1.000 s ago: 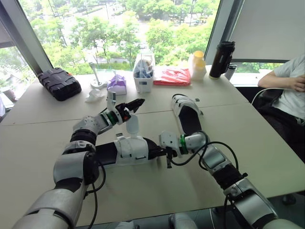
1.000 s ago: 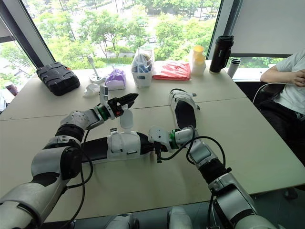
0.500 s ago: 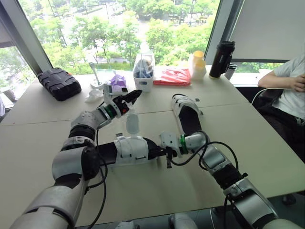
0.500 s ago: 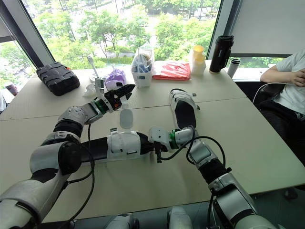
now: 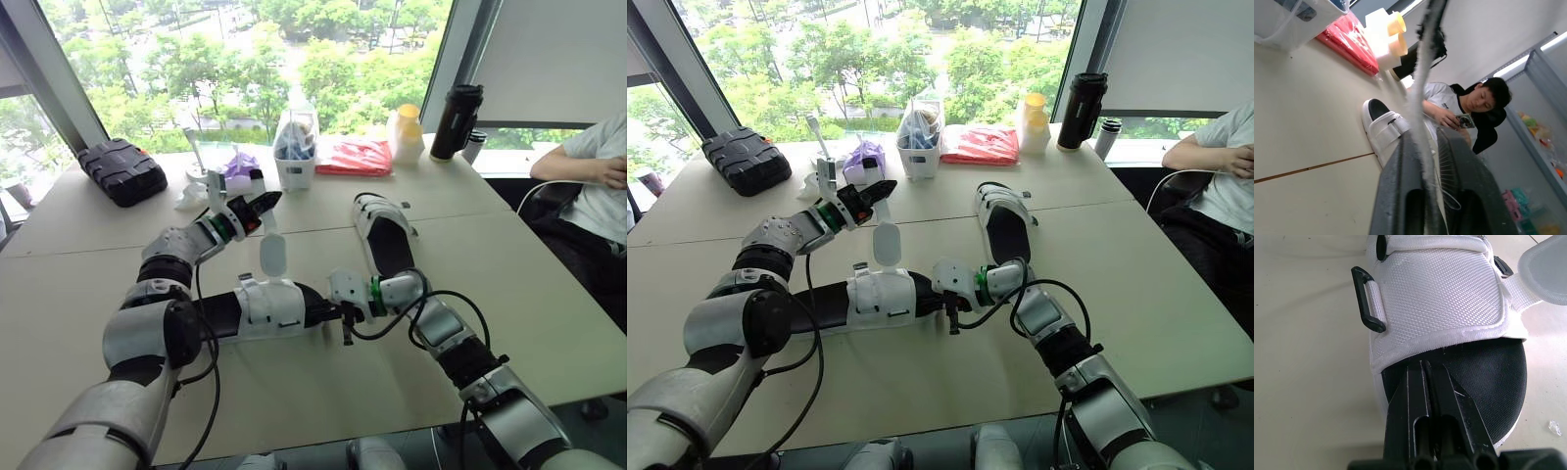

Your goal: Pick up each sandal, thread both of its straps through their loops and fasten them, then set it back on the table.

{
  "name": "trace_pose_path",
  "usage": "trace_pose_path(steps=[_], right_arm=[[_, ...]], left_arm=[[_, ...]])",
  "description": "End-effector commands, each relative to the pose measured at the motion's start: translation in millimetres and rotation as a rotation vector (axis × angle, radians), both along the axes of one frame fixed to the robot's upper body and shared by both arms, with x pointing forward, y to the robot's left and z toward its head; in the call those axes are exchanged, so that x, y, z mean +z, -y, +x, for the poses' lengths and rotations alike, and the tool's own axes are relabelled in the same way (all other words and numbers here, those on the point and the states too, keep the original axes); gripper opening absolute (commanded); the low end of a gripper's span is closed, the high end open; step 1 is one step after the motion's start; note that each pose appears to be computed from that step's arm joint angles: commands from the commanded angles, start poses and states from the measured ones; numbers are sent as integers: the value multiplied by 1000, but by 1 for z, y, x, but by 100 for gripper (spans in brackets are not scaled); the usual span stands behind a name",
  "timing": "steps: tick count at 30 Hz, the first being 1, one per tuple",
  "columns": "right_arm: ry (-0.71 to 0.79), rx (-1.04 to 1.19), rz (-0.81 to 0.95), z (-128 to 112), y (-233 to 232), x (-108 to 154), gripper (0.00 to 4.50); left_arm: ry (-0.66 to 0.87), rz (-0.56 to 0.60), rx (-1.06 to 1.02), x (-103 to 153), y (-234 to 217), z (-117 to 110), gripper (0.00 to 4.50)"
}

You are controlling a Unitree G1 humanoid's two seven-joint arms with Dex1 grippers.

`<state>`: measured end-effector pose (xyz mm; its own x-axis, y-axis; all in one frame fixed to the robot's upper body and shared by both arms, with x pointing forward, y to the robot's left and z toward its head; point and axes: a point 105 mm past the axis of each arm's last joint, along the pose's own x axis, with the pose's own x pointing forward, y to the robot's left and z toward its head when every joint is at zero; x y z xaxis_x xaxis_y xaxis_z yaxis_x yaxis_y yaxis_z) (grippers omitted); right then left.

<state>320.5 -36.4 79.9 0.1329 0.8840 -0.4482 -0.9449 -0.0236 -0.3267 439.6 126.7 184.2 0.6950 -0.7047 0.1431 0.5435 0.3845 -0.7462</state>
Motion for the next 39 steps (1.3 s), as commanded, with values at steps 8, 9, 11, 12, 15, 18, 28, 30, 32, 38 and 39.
trace_pose_path(steps=[8, 9, 11, 12, 15, 18, 28, 30, 32, 38, 39], right_arm=[[-68, -25, -91, -3, 11, -25, 0], [-69, -24, -92, -4, 10, -25, 0], [-70, -23, -92, -4, 10, -26, 0], [-71, -22, -92, -4, 10, -26, 0], [-75, -17, -94, -6, 10, -28, 0], [-78, -12, -97, -8, 10, -29, 0], [-78, -2, -102, -8, 9, -30, 0], [-78, -1, -104, -8, 9, -29, 0], [-79, -1, -106, -8, 10, -30, 0], [-79, 1, -110, -7, 10, -30, 0], [-79, 1, -109, -7, 10, -30, 0]], left_arm=[[558, 229, -455, 41, 44, -90, 5], [621, 303, -513, 32, 47, -107, 5], [729, 434, -587, 14, 50, -132, 5], [767, 467, -610, 9, 51, -140, 5], [893, 573, -670, -3, 50, -164, 5], [1019, 649, -681, -9, 51, -175, 5], [1324, 898, -845, -37, 50, -194, 58], [1345, 914, -859, -38, 48, -195, 138], [1377, 950, -843, -36, 44, -194, 225], [1451, 1021, -642, -2, 34, -180, 447], [1447, 1023, -578, 6, 32, -176, 447]])
